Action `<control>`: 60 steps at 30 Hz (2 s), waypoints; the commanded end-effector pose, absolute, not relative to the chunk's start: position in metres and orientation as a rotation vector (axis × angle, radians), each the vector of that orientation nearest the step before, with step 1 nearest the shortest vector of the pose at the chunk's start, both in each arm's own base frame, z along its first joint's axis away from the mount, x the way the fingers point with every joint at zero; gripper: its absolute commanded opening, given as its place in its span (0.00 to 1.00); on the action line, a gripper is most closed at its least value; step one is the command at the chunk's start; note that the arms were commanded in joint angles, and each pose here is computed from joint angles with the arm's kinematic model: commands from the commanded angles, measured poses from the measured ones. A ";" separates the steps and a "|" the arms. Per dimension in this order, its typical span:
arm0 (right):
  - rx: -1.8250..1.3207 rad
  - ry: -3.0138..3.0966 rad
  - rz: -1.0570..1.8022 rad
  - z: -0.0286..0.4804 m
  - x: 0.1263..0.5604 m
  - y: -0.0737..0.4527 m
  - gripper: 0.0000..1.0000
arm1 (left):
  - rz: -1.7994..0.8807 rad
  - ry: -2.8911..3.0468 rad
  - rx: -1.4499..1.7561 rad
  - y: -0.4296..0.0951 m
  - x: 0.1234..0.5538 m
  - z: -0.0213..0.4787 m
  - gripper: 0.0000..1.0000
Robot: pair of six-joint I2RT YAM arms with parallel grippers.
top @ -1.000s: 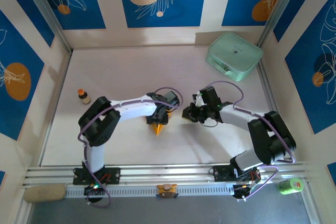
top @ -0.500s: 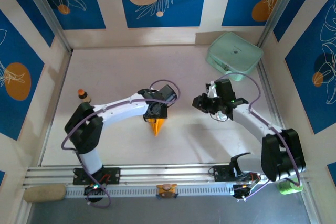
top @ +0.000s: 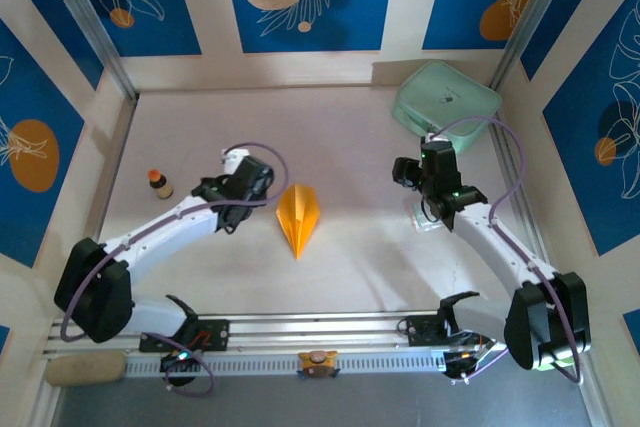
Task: Fold a paper plane with a square sheet of paper (pick it up from the middle)
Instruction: Reset both arms
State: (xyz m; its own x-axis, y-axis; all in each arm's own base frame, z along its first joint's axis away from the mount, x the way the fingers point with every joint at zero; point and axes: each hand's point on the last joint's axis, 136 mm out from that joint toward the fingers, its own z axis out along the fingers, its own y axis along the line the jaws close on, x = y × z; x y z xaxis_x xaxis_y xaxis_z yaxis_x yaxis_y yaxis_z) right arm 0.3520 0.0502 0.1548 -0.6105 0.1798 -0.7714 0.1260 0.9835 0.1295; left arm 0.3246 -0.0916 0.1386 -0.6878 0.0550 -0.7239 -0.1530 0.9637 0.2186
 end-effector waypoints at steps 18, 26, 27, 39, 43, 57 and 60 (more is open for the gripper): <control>-0.042 1.972 0.218 0.113 0.394 0.030 0.69 | 0.268 1.869 0.079 -0.022 0.380 0.122 1.00; -0.074 1.948 0.240 0.095 0.396 0.035 0.72 | 0.155 1.875 -0.022 -0.002 0.386 0.095 1.00; -0.053 1.959 0.228 0.094 0.396 0.032 0.84 | 0.133 1.872 -0.047 0.004 0.390 0.094 1.00; 0.114 1.921 0.042 0.095 0.396 0.006 0.99 | 0.135 1.874 -0.014 -0.001 0.392 0.095 1.00; 0.113 1.923 0.039 0.095 0.396 0.006 0.99 | 0.125 1.881 0.000 -0.003 0.393 0.094 1.00; 0.113 1.921 0.038 0.096 0.396 0.006 0.99 | 0.126 1.882 0.001 -0.003 0.393 0.094 1.00; 0.114 1.920 0.037 0.096 0.396 0.006 0.99 | 0.126 1.882 0.001 -0.003 0.393 0.094 1.00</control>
State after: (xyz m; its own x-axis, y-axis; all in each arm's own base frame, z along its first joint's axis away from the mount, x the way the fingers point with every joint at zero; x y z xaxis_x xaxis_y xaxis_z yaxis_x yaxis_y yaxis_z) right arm 0.3948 0.0069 0.0875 -0.3787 0.0895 -0.9212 0.0478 0.9959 0.0771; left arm 0.3858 -0.0010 0.0807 -0.3543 0.0769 -0.9320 -0.0691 0.9917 0.1081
